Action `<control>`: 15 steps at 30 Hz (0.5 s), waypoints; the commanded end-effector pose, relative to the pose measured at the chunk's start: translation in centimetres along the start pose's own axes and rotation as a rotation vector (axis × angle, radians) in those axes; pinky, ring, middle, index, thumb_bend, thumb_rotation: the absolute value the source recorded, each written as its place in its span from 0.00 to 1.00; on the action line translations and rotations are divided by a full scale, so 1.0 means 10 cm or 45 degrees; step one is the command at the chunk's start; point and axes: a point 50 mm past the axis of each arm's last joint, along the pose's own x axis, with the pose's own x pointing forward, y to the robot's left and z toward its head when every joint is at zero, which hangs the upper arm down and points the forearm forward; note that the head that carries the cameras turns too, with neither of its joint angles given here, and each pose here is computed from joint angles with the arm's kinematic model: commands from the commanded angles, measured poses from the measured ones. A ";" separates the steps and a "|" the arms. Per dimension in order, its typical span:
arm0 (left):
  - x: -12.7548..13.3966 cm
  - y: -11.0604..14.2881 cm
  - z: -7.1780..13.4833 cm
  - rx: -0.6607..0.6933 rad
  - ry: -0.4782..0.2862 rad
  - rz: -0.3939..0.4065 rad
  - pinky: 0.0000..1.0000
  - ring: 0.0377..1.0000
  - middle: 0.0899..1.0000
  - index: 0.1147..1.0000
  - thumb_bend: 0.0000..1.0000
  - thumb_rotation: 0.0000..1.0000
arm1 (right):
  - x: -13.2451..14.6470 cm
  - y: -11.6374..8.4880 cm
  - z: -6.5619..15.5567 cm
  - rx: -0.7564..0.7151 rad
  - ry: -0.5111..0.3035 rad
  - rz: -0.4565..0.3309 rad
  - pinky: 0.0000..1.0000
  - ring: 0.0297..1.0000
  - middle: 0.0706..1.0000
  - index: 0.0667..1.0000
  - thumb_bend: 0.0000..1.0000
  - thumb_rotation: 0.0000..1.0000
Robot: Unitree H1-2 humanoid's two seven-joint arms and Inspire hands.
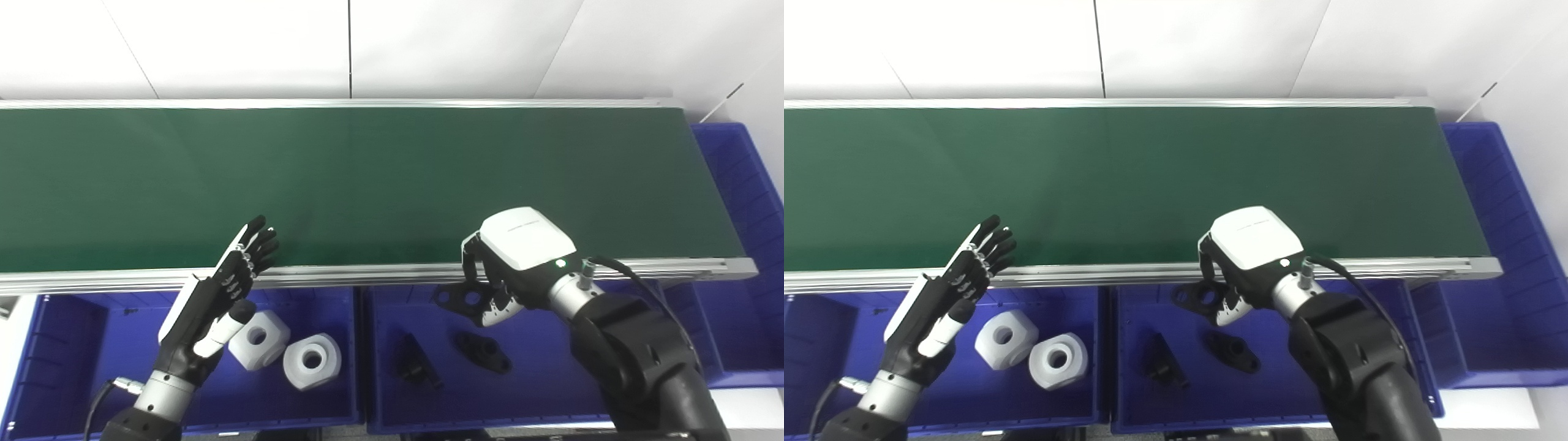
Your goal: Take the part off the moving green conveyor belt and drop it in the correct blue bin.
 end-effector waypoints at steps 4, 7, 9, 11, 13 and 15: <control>-0.01 -0.07 0.10 0.018 -0.063 -0.010 0.91 0.94 0.94 0.98 0.74 0.79 | 0.01 0.05 0.10 -0.095 0.060 0.061 0.21 0.26 0.33 0.47 0.65 0.36; 0.01 -0.12 0.09 0.038 -0.072 0.001 0.90 0.93 0.94 0.98 0.75 0.80 | 0.00 0.13 0.15 -0.139 0.082 0.078 0.32 0.41 0.49 0.59 0.83 0.61; 0.02 -0.14 0.10 0.043 -0.075 0.001 0.89 0.93 0.93 0.97 0.76 0.80 | -0.01 0.17 0.16 -0.147 0.102 0.082 0.43 0.52 0.58 0.63 0.88 0.66; 0.01 -0.16 0.09 0.033 -0.074 -0.004 0.89 0.93 0.94 0.98 0.74 0.80 | -0.02 0.21 0.17 -0.134 0.128 0.088 0.54 0.60 0.65 0.67 0.95 0.70; 0.01 -0.18 0.08 0.026 -0.075 -0.004 0.90 0.93 0.95 0.98 0.73 0.79 | -0.02 0.24 0.17 -0.126 0.150 0.100 0.63 0.69 0.72 0.71 0.99 0.73; 0.01 -0.19 0.06 0.019 -0.083 0.004 0.90 0.93 0.94 0.98 0.73 0.78 | -0.02 0.25 0.18 -0.117 0.158 0.103 0.66 0.73 0.75 0.72 1.00 0.74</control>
